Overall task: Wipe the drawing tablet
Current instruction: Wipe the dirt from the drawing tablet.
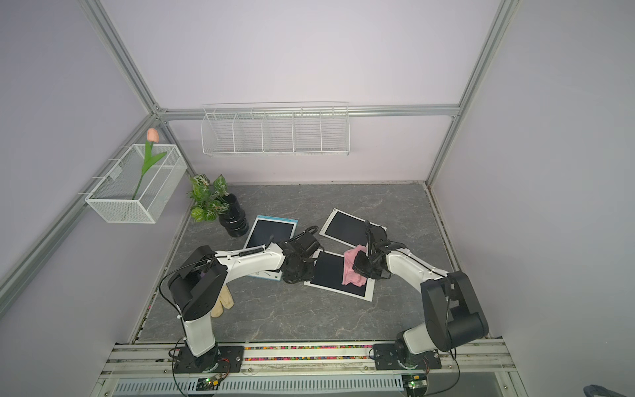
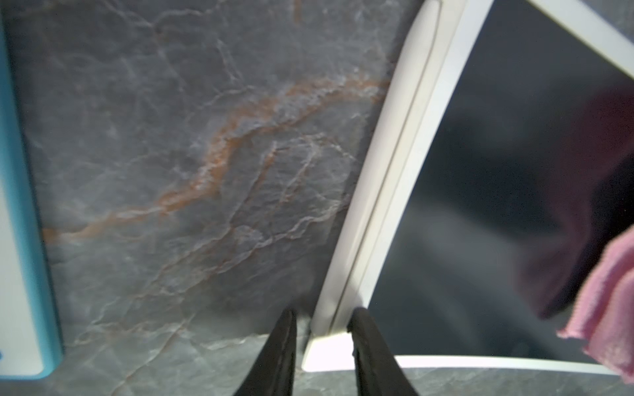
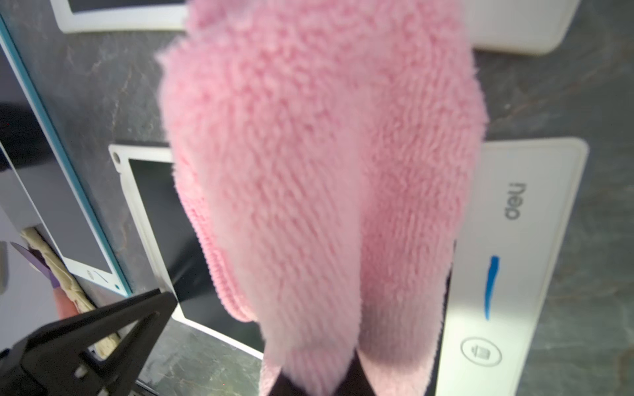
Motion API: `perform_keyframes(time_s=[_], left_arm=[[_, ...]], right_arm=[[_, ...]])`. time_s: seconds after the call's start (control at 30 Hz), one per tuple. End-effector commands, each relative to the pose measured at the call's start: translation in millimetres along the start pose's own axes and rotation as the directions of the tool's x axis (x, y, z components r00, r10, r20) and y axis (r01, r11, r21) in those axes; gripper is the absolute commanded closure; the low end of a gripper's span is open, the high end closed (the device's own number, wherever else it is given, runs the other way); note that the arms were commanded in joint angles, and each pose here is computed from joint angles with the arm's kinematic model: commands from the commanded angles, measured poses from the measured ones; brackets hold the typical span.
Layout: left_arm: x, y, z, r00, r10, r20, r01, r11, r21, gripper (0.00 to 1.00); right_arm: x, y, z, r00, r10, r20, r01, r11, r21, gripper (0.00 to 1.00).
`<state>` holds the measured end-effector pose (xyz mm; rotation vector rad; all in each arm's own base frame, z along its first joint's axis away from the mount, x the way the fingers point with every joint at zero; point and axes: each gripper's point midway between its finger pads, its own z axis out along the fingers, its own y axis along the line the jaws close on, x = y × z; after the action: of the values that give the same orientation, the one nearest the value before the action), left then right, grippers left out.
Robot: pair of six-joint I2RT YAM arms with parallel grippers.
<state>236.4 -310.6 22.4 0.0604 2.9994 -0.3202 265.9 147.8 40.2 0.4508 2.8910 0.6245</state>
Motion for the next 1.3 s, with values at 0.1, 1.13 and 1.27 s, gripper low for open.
perform_keyframes(time_s=[0.1, 1.13, 1.27], left_arm=[[12, 20, 24, 0.999, -0.019, -0.049, 0.015, 0.996, -0.09, 0.69], [-9, 4, -8, 1.0, 0.005, 0.009, -0.004, 0.997, -0.072, 0.65], [-34, -2, -26, 0.999, 0.014, 0.046, -0.01, 0.997, -0.08, 0.65]], right_arm=[[17, 64, 22, 0.99, -0.134, -0.042, 0.132, 0.99, -0.05, 0.93], [-8, 31, 1, 0.997, -0.082, 0.008, 0.082, 0.996, -0.026, 0.93], [-15, 60, -16, 0.986, -0.158, 0.051, 0.162, 0.985, -0.064, 0.93]])
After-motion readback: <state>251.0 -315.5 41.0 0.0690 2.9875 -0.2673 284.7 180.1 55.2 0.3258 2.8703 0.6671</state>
